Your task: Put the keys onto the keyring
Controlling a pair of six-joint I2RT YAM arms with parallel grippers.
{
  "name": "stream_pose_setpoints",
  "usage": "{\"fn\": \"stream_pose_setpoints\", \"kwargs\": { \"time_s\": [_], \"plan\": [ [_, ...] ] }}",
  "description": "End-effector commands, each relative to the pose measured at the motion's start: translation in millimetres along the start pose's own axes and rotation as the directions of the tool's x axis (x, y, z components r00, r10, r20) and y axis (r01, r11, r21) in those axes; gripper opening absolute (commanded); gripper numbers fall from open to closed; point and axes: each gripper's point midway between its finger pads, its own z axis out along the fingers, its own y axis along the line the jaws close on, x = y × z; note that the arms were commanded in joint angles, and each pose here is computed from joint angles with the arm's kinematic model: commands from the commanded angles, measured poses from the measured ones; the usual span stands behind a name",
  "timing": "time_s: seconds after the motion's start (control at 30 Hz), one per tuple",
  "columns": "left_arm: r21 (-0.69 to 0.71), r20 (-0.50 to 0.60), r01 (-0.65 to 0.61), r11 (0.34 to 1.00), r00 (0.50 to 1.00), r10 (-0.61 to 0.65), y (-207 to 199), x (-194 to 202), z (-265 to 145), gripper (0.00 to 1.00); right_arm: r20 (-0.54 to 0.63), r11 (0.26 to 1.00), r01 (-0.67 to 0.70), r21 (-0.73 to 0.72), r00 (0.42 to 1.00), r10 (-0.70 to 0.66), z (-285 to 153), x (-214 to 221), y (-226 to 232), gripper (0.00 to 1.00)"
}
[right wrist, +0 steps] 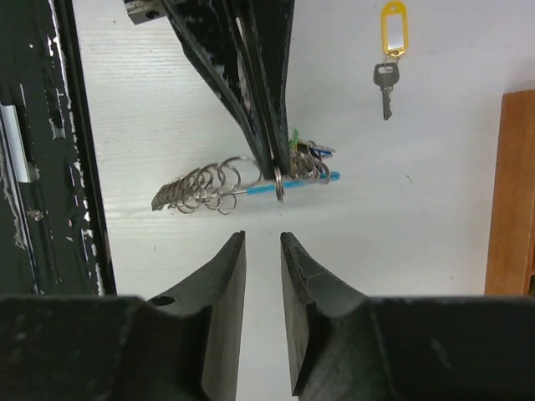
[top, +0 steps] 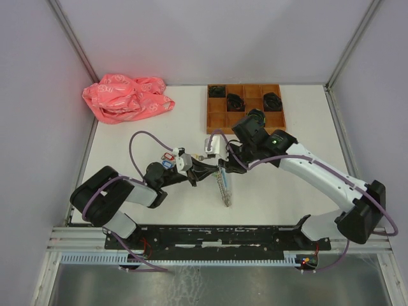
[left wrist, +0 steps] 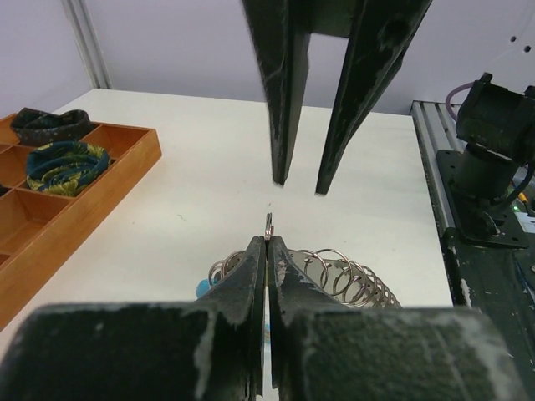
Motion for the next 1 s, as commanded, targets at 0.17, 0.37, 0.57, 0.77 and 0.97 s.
{"fn": "stream_pose_setpoints", "kwargs": {
  "time_s": [0.17,0.37,0.57,0.77,0.97],
  "plan": [
    [-0.044,0.177,-0.072,0.996,0.981,0.079,1.1,-48.1,-1.8,0.03,0.464,0.989,-0.044,0.142,0.885,-0.027,-32.6,-28.4,-6.1,0.34],
    [-0.035,0.190,-0.080,0.996,0.978,0.085,-0.6,-53.5,-1.2,0.03,0.585,0.974,-0.082,0.213,0.809,-0.060,-31.6,-23.4,-16.8,0.35],
    [-0.026,0.206,-0.091,0.996,0.974,0.094,-3.5,-60.7,-1.5,0.03,0.639,0.980,-0.105,0.166,0.769,-0.026,-15.3,-19.0,-18.3,0.33],
    [-0.014,0.205,-0.092,0.996,0.974,0.093,-4.6,-61.0,-0.7,0.03,0.677,0.987,-0.101,0.123,0.736,-0.009,-3.0,-21.1,-17.7,0.32],
    [-0.009,0.205,-0.091,0.996,0.975,0.091,-5.8,-60.8,-0.9,0.03,0.684,0.993,-0.091,0.079,0.729,0.012,4.8,-22.6,-16.3,0.32]
  ]
}}
